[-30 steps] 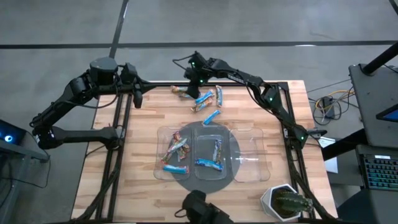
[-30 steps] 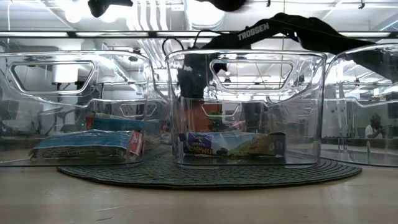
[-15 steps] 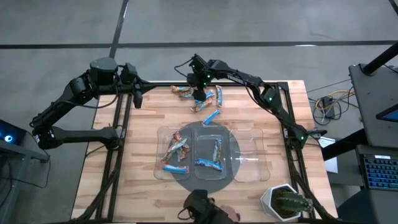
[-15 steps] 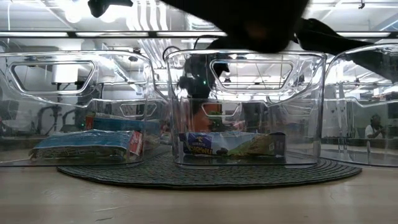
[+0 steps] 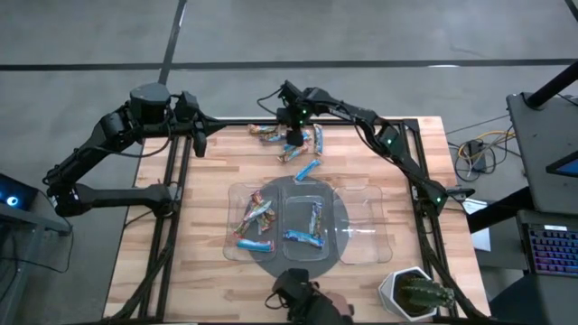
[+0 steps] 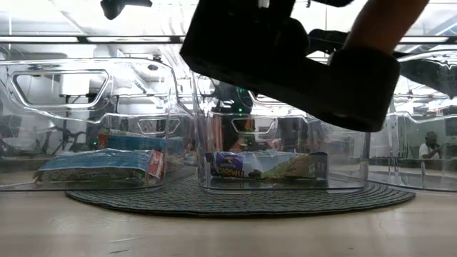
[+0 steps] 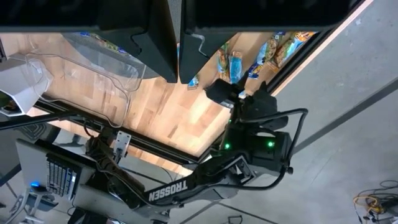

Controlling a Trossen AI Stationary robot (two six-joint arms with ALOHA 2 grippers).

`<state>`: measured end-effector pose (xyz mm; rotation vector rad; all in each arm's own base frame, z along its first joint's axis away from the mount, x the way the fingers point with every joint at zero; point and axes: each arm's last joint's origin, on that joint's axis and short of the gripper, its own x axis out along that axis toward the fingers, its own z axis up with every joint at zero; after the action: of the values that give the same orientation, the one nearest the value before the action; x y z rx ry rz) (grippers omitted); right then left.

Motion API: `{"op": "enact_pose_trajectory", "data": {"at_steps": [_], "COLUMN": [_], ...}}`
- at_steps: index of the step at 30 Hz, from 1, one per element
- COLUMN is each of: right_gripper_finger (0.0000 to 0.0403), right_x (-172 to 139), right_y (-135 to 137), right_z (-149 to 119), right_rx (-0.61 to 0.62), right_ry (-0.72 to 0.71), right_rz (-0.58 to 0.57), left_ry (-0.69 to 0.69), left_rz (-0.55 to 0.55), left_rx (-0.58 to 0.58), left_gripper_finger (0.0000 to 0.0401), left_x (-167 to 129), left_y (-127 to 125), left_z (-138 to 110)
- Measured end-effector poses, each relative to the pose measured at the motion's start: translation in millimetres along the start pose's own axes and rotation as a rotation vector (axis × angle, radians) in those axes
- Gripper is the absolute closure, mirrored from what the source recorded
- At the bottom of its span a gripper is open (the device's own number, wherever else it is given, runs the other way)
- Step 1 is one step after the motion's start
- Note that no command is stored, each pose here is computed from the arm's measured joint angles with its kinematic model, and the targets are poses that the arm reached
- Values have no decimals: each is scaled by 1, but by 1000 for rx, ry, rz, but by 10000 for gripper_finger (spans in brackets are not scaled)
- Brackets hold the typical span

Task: Pick and place Granola Bars by type
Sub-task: Put the blue granola bar into the middle transparent bin

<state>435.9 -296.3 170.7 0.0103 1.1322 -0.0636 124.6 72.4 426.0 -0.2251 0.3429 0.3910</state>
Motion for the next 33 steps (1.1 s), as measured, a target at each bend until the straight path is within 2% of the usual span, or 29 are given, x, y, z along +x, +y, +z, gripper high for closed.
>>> {"op": "enact_pose_trajectory", "data": {"at_steps": [28, 33], "right_gripper_finger": [193, 205], "right_x": [14, 16], "right_y": [2, 2], "right_z": [-8, -9], "right_rx": [-40, -61], "right_ry": [17, 22], "right_rz": [15, 18], "left_ry": [0, 0], "left_rz": [0, 0], "left_rx": [-22, -23], "left_gripper_finger": [401, 401], "left_x": [0, 0], "left_y": [0, 0], "left_z": [0, 0]}}
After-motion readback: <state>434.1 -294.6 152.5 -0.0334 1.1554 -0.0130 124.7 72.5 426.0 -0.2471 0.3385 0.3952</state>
